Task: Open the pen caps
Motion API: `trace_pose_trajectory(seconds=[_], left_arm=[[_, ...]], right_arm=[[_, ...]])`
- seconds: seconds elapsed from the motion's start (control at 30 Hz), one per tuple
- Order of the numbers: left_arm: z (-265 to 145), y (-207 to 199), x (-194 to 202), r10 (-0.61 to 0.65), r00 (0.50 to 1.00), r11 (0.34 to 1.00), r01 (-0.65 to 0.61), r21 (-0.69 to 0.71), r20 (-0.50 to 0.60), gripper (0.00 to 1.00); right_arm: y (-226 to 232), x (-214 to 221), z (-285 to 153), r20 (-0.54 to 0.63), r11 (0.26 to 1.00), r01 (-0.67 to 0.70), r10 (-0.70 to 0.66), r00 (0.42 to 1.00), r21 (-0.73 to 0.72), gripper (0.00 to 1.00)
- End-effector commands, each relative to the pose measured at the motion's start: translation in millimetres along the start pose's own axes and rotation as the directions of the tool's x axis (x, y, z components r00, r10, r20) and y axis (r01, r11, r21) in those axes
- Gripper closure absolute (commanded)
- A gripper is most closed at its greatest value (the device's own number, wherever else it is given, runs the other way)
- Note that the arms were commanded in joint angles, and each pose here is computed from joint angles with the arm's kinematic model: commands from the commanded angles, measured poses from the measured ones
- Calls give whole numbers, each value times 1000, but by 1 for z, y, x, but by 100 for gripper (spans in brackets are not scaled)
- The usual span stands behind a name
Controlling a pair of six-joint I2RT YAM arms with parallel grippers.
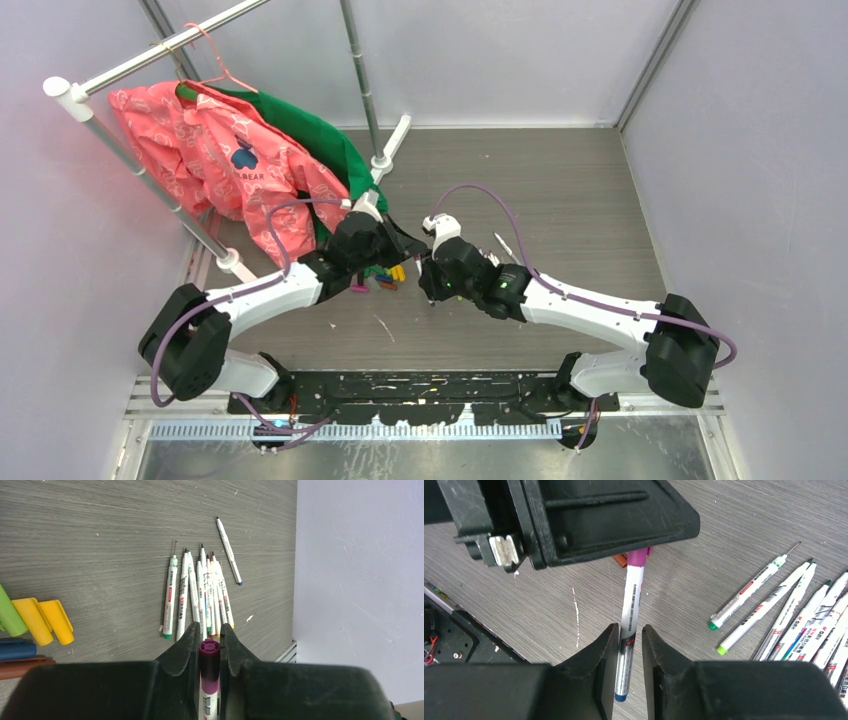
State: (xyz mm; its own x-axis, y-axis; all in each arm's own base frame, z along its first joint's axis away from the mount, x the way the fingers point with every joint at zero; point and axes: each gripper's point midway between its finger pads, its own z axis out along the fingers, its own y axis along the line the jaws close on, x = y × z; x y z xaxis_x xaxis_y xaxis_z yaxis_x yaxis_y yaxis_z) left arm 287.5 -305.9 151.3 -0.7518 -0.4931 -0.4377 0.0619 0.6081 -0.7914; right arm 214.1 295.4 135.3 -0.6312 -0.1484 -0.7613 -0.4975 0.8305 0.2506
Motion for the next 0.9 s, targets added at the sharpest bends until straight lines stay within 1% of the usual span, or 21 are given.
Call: trace_pose_trajectory(seconds=[0.0,0.1,0.13,0.2,0.27,0.3,0.53,0.57,0.63,0.87], left_arm=[[-10,-30,-8,2,1000,993,-5,116,22,100],[-11,-34,-7,-4,1000,992,2,130,15,100],[-11,-34,-8,-5,1000,991,3,131,15,100],[-12,-33,-9,-6,1000,992,3,125,22,100],[-12,-33,-11,-4,999,993,0,120,34,100],[-11,-33,-12,-4,999,993,0,118,39,100],[-3,-31,-25,19,996,996,-27,88,92,100],[0,-28,-31,23,993,997,-31,68,118,100],[4,-24,-36,26,991,998,-33,50,131,100],[5,-7,-65,-5,984,1000,0,29,178,100]], right_arm=[[11,-37,1,111,1000,4,-3,994,-14,70],[10,-38,6,107,1000,5,-3,994,-11,71],[10,-37,7,106,1000,5,-4,994,-11,73],[8,-35,11,100,1000,3,-3,995,-7,82],[6,-33,13,91,1000,-2,2,996,-4,97],[5,-29,14,83,1000,-1,2,997,-1,99],[-8,-4,15,29,1000,-8,8,1000,29,99],[-12,1,14,23,999,-10,9,1000,38,99],[-18,11,11,14,998,-19,18,1000,53,99],[-34,39,3,-9,996,-43,44,999,74,99]])
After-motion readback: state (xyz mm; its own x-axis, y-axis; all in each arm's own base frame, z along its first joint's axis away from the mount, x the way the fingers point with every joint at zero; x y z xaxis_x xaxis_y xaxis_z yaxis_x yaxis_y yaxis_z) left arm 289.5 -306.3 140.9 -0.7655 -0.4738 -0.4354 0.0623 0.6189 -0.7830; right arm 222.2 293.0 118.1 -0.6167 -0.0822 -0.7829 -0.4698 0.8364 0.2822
